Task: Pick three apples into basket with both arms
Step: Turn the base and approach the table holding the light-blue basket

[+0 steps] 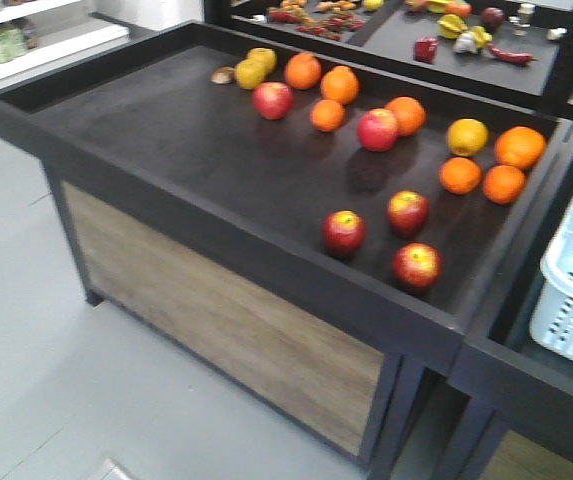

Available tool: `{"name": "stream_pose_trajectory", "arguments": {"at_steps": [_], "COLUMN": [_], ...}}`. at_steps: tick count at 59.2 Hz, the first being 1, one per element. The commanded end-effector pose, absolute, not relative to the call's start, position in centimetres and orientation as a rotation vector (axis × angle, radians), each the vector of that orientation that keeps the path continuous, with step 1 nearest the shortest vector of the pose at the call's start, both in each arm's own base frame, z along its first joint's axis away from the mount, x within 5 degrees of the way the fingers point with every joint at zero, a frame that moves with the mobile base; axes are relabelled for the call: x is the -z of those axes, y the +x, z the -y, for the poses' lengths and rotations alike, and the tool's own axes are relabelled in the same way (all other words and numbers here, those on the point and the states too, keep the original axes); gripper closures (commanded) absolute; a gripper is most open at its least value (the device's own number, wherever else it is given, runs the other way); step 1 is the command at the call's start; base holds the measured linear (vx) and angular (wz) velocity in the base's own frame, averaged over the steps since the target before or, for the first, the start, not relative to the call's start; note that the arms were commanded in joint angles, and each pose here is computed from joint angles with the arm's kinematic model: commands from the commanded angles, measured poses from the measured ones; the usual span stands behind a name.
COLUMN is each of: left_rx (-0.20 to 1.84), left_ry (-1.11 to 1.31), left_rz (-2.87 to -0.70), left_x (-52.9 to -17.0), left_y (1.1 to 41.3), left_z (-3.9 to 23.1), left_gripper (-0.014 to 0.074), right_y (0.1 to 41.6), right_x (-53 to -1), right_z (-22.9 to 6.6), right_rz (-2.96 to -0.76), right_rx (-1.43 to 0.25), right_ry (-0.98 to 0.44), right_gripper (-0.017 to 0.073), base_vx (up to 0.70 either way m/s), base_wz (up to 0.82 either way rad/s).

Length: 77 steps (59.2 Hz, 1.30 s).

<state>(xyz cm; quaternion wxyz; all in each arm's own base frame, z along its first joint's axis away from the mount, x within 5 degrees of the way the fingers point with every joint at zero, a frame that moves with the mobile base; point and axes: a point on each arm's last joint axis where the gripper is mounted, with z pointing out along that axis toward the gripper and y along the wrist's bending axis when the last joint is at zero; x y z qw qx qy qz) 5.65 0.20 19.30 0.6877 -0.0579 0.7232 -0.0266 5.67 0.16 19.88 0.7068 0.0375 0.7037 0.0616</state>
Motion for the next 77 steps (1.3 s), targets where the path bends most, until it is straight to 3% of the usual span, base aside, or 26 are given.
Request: {"name": "stream_pose_trajectory", "arguments": {"at_steps": [1, 77], "left_rx": [0.074, 0.074], "left_ry": [-0.129, -0.129], "left_rz": [-1.506, -1.506], "left_x": [-20.91, -20.91], "left_y": [5.43, 5.43], "left_z": [-0.19, -0.19], "left_gripper": [0.0599, 0.0599], "right_y": [5.61, 5.61], "right_x": [-20.11, -20.11], "right_z": [-0.20, -0.20], "right_rz": [-1.496, -1.496], "right_rx": [-0.129, -0.129], "right_ry": [0.066, 0.066], "right_gripper": [0.0568, 0.0568], "base_vx": [0.11, 0.10], "base_wz": [-0.44, -0.38]}}
